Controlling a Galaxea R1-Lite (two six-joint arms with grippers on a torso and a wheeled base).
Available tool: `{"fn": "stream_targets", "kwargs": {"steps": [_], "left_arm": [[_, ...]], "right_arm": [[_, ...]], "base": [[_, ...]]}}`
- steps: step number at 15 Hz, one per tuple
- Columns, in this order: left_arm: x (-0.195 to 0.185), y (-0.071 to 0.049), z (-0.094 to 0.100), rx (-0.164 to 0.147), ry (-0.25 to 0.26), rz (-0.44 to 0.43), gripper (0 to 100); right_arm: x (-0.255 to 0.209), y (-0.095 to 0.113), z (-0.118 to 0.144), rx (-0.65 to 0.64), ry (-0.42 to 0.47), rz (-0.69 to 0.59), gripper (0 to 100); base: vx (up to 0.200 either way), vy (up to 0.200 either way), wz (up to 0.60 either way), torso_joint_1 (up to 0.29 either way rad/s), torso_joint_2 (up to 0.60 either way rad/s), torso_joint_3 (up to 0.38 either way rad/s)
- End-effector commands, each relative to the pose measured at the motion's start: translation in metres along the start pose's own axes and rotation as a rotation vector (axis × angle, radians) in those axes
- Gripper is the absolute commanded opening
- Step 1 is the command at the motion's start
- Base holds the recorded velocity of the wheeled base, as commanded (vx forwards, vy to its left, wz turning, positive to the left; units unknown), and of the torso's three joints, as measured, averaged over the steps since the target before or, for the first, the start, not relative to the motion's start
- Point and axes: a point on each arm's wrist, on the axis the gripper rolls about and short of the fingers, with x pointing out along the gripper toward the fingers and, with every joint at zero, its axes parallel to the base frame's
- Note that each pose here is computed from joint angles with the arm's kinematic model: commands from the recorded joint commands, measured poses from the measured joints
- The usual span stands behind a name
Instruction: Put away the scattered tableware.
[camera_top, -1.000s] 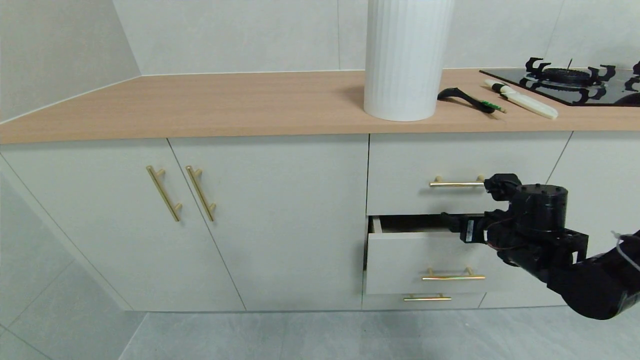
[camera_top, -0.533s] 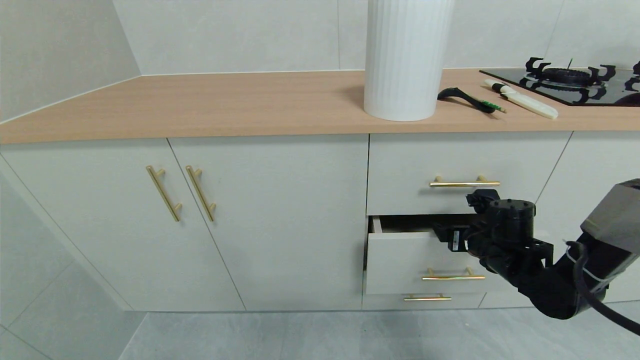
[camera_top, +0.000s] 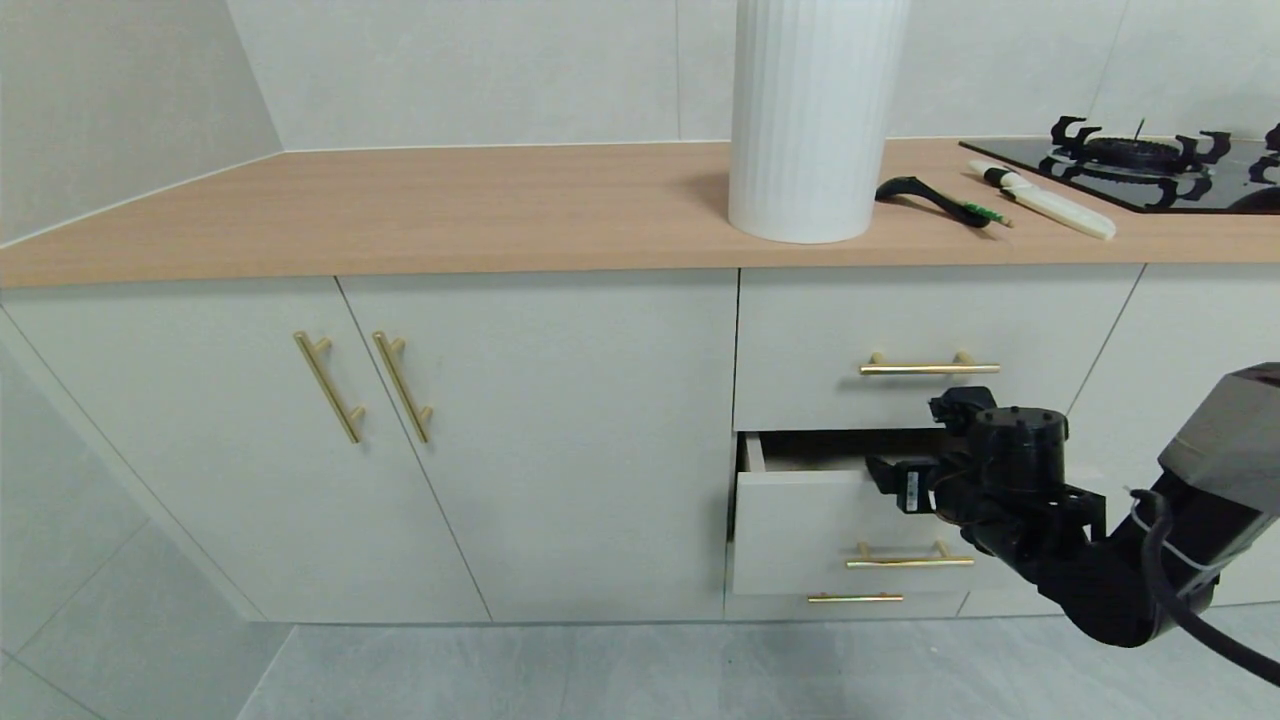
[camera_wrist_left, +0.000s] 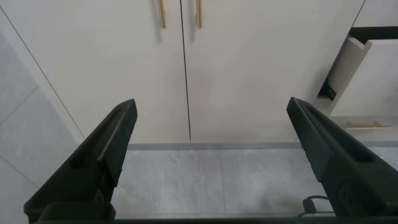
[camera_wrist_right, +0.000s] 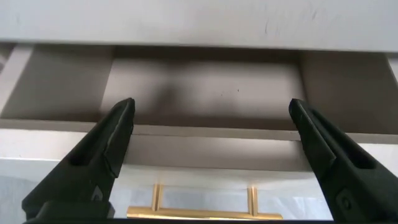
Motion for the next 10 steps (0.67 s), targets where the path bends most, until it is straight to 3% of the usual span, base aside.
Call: {"fn": "stream_targets", "kwargs": {"steps": [1, 10], "left_arm": [[0.0, 0.0, 0.0, 0.0, 0.001, 0.0, 100], [0.0, 0.0, 0.0, 0.001, 0.001, 0.0, 100]], "right_arm": [[-0.013, -0.002, 0.007, -0.007, 0.031, 0.007, 100], [-0.072, -0.012, 0.03, -0.045, 0.251, 0.124, 100]], "base": [[0.0, 0.0, 0.0, 0.0, 0.0, 0.0], [0.0, 0.0, 0.0, 0.0, 0.0, 0.0]]}}
